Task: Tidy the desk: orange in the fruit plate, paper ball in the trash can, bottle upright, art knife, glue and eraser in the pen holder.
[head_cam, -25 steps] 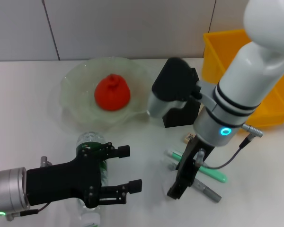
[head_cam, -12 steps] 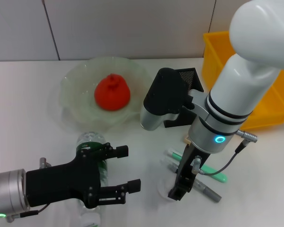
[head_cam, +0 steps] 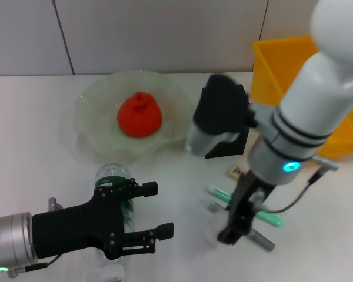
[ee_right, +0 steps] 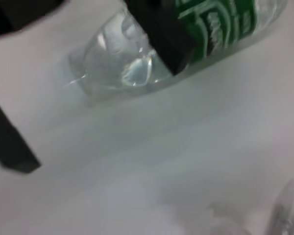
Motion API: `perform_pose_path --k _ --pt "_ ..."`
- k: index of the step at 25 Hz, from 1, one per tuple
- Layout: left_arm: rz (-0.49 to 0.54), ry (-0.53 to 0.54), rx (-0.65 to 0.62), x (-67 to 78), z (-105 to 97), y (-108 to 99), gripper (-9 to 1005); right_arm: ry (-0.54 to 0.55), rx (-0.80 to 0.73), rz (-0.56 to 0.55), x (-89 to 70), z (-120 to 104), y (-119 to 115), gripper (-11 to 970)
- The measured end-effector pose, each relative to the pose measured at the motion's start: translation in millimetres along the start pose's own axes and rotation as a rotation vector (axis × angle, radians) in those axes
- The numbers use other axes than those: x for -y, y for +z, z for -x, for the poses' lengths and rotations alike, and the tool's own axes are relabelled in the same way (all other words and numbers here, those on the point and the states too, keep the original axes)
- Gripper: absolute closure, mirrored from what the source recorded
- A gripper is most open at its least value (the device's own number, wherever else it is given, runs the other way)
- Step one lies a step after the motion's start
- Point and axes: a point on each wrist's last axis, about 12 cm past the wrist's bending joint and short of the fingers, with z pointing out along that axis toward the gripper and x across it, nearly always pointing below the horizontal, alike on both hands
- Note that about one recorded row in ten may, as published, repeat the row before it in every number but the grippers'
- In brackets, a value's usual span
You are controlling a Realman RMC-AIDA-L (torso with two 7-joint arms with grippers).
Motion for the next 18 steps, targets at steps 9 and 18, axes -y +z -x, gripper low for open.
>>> perform_pose_path --k 9,18 --pt "0.002 0.004 0.004 -2.1 2 1 133 0.141 -0.039 -0.257 1.5 -49 -78 447" --pt "-0.005 0.009 0.003 -5.9 7 3 132 0.324 0.041 -0.489 20.9 -86 -109 449"
